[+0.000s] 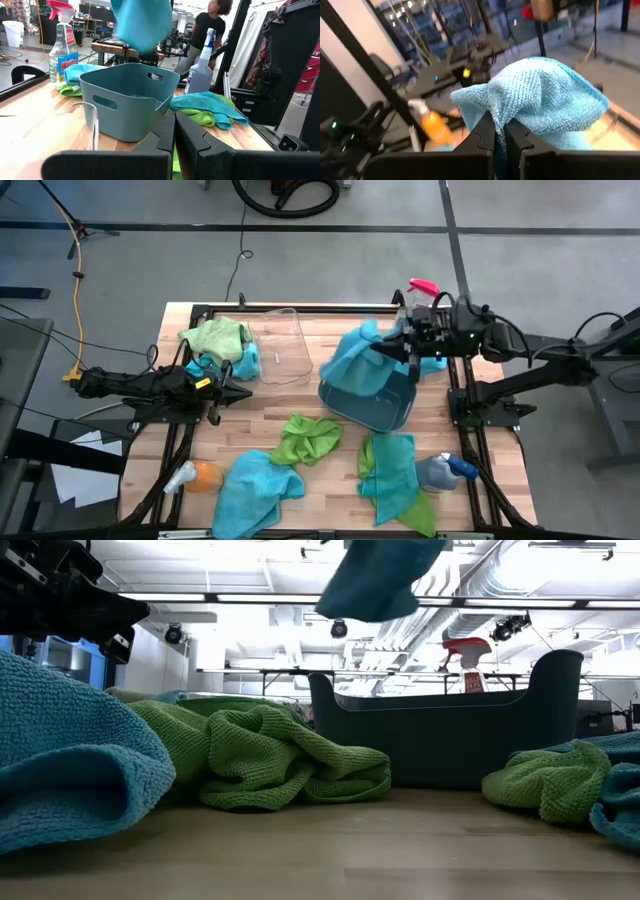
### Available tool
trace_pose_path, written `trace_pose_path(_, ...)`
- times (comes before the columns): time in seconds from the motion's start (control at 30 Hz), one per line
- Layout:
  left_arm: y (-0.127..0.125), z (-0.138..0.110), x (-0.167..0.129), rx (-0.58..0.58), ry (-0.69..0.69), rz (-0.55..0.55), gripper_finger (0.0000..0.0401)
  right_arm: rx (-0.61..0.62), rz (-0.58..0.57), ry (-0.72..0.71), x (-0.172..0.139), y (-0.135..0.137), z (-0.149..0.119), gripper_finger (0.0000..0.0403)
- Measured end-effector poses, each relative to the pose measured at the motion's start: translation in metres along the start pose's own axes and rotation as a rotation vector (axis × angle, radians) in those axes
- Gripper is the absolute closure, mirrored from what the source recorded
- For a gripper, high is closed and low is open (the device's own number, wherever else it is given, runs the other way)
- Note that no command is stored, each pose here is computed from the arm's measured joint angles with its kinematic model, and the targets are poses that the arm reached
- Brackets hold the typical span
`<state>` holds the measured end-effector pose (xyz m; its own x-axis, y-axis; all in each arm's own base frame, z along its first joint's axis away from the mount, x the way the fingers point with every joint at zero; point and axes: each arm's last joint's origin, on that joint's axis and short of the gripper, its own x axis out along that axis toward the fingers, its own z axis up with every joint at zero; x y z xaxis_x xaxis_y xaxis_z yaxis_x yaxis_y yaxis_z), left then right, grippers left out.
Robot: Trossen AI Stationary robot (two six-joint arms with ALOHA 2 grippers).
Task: Sort microfiber towel by color & place in baskets
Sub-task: Put the blue towel into the blue bin
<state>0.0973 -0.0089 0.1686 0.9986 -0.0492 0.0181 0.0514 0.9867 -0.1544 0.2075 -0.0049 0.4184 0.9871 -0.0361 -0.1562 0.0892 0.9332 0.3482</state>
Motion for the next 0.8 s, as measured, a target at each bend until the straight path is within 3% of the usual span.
trace_pose_path(0.3, 0.000, 0.000, 0.000, 0.000, 0.000, 0.000, 0.0401, 0.022, -0.185, 0.175, 0.014, 0.006, -0.029, 0.0403)
trace_pose_path(0.5, 0.000, 0.000, 0.000, 0.000, 0.000, 0.000, 0.0401, 0.053, -0.249, 0.299, 0.039, 0.006, -0.051, 0.0403)
trace_pose_path(0.63, 0.000, 0.000, 0.000, 0.000, 0.000, 0.000, 0.0401, 0.140, -0.355, 0.437, 0.055, 0.001, -0.073, 0.0403)
trace_pose_path(0.8, 0.000, 0.000, 0.000, 0.000, 0.000, 0.000, 0.0401, 0.313, -0.578, 0.586, 0.065, -0.010, -0.100, 0.0403)
